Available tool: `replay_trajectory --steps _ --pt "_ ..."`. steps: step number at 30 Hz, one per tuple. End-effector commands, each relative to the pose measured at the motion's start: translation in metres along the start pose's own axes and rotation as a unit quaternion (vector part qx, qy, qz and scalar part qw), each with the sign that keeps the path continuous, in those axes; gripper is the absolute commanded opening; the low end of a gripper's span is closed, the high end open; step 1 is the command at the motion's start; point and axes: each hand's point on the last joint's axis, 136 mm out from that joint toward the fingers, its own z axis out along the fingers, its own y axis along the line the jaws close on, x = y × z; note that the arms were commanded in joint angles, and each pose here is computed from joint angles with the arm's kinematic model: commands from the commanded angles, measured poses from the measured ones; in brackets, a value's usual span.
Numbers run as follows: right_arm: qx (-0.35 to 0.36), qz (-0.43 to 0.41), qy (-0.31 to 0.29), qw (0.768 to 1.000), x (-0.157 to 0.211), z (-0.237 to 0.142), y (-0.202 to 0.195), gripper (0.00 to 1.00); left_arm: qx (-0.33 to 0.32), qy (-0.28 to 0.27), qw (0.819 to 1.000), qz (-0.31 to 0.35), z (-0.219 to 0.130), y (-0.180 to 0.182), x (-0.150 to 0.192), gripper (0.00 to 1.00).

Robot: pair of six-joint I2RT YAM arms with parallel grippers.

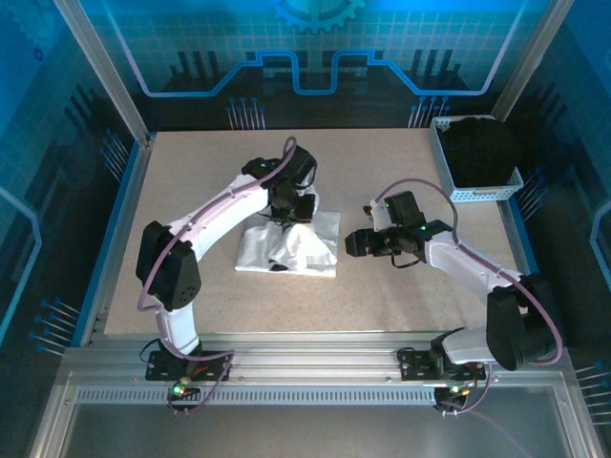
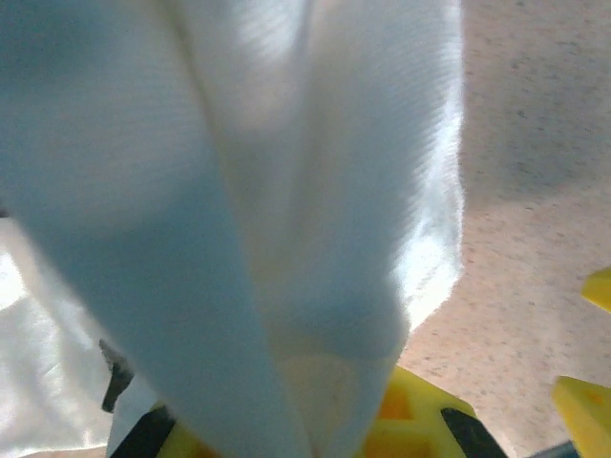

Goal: Fold the inside-out t-shirt

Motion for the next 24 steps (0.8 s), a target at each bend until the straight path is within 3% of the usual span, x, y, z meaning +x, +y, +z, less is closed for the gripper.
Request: replay_trajectory --steps 1,5,8,11,13,17,19,24 --pt "0.014 0.006 0.006 1.0 0.009 -0.005 -0.008 0.67 0.027 0.024 0.999 -0.012 0.016 -0.017 0.0 0.0" --pt "0.021 0.009 0.004 1.0 0.011 -0.007 -0.01 0.67 0.022 0.038 0.999 -0.018 0.049 -0.02 -0.006 0.05" --pt "0.033 0.012 0.0 0.999 0.011 -0.011 -0.013 0.67 0.053 0.042 0.997 -0.032 0.075 -0.035 -0.016 0.31" --pt "0.057 0.023 -0.01 0.998 0.011 -0.016 -0.022 0.68 0.134 0.051 0.989 -0.042 0.082 -0.068 -0.026 0.45" --pt "0.072 0.031 -0.016 0.997 0.01 -0.019 -0.028 0.69 0.152 0.037 0.987 -0.031 0.067 -0.072 -0.033 0.52" --pt "0.053 0.037 -0.034 0.997 0.002 -0.015 -0.021 0.7 0.2 -0.009 0.979 -0.049 0.025 -0.046 -0.039 0.67" --pt "0.04 0.018 -0.039 0.998 -0.006 -0.009 -0.006 0.7 0.22 -0.029 0.971 -0.09 0.011 -0.015 -0.038 0.72" --pt "0.024 -0.07 -0.032 0.997 -0.02 0.014 0.052 0.7 0.185 -0.05 0.969 -0.157 0.003 0.061 -0.015 0.74"
